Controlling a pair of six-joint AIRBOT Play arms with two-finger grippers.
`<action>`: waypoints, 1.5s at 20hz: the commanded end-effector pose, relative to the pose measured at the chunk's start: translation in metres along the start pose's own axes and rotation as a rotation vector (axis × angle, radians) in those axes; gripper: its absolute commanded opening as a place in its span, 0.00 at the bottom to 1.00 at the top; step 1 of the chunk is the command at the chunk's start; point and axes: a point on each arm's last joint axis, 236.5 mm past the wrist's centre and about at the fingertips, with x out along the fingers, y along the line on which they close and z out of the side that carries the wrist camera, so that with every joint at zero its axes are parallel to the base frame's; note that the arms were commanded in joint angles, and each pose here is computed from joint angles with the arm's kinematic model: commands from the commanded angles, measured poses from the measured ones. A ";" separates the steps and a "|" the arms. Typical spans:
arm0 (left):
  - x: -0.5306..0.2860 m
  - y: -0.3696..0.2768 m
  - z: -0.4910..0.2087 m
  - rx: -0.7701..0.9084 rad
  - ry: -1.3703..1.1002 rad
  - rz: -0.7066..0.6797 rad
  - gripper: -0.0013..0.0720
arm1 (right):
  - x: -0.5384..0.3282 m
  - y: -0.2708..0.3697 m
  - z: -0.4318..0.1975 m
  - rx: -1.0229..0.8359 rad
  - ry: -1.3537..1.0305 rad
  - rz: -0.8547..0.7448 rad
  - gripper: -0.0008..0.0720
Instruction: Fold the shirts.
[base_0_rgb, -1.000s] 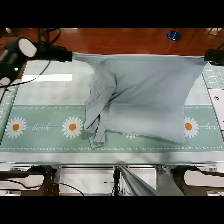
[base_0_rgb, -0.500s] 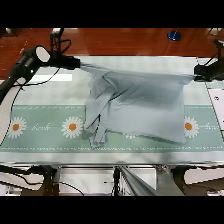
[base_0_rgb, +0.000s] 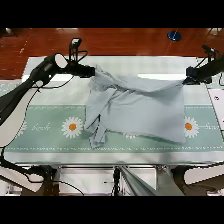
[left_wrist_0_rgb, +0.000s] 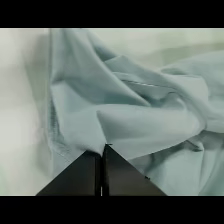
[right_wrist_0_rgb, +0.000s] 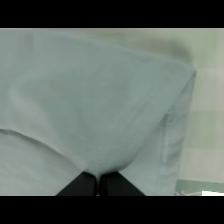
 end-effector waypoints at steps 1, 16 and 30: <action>0.004 -0.008 -0.001 0.009 -0.001 -0.011 0.07 | 0.001 0.011 -0.001 -0.011 0.005 0.049 0.03; -0.123 0.053 -0.113 -0.250 0.431 -0.220 0.65 | -0.072 -0.046 -0.103 0.145 0.101 0.046 0.59; -0.135 -0.032 -0.272 -0.452 0.503 -0.501 0.67 | -0.049 -0.029 -0.162 0.193 0.057 0.161 0.59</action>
